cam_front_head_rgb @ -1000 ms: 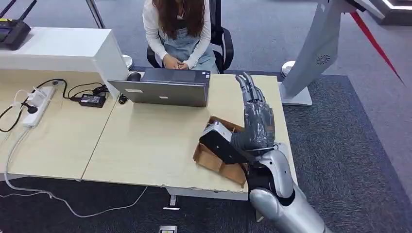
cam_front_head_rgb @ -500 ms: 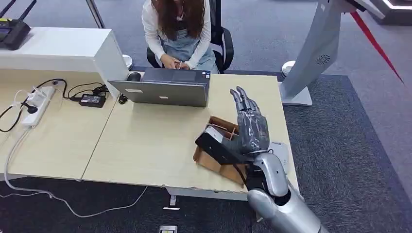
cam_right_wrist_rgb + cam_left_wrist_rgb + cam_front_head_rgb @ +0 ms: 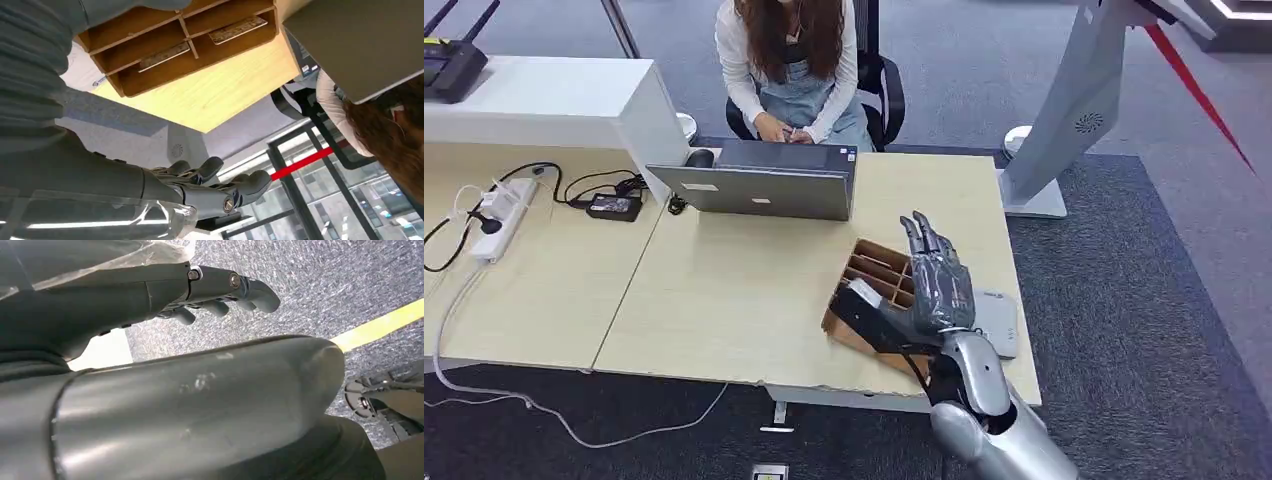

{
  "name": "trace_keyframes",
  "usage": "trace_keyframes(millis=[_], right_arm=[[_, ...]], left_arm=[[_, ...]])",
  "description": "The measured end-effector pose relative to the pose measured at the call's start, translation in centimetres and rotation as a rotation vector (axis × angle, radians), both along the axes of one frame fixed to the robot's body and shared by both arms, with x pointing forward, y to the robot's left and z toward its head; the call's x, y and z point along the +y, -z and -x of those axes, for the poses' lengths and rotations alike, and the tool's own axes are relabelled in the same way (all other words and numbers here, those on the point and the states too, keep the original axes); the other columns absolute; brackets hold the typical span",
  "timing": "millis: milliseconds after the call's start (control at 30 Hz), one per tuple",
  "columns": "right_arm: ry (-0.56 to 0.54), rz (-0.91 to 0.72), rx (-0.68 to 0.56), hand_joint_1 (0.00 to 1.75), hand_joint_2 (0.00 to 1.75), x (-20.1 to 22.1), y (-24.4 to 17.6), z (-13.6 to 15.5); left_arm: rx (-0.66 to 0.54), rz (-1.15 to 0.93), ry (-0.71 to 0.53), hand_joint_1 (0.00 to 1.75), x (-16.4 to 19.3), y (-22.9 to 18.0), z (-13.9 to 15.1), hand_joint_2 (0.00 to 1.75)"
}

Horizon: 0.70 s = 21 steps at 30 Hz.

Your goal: Pass the card to the sensor for recognition and then transmit it.

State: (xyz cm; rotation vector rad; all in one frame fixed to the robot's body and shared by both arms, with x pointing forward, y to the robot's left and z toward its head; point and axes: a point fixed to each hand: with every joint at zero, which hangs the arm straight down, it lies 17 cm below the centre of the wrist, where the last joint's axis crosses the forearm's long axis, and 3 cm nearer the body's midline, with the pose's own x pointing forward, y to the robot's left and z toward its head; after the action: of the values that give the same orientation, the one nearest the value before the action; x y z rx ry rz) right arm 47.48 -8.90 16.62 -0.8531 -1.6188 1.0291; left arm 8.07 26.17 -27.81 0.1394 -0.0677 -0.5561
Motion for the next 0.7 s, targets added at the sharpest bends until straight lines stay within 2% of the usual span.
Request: trace_keyframes(millis=[600,700], right_arm=[[0.020,0.030,0.052,0.00,1.75,-0.3,2.6,-0.3],[0.026,0.022,0.062,0.05,1.75,-0.3,3.0,-0.4]], left_arm=[[0.005,-0.001,-0.003,0.00,0.1,0.0,0.1,0.00],[0.007,-0.003,-0.003,0.00,0.2,0.0,0.1,0.00]])
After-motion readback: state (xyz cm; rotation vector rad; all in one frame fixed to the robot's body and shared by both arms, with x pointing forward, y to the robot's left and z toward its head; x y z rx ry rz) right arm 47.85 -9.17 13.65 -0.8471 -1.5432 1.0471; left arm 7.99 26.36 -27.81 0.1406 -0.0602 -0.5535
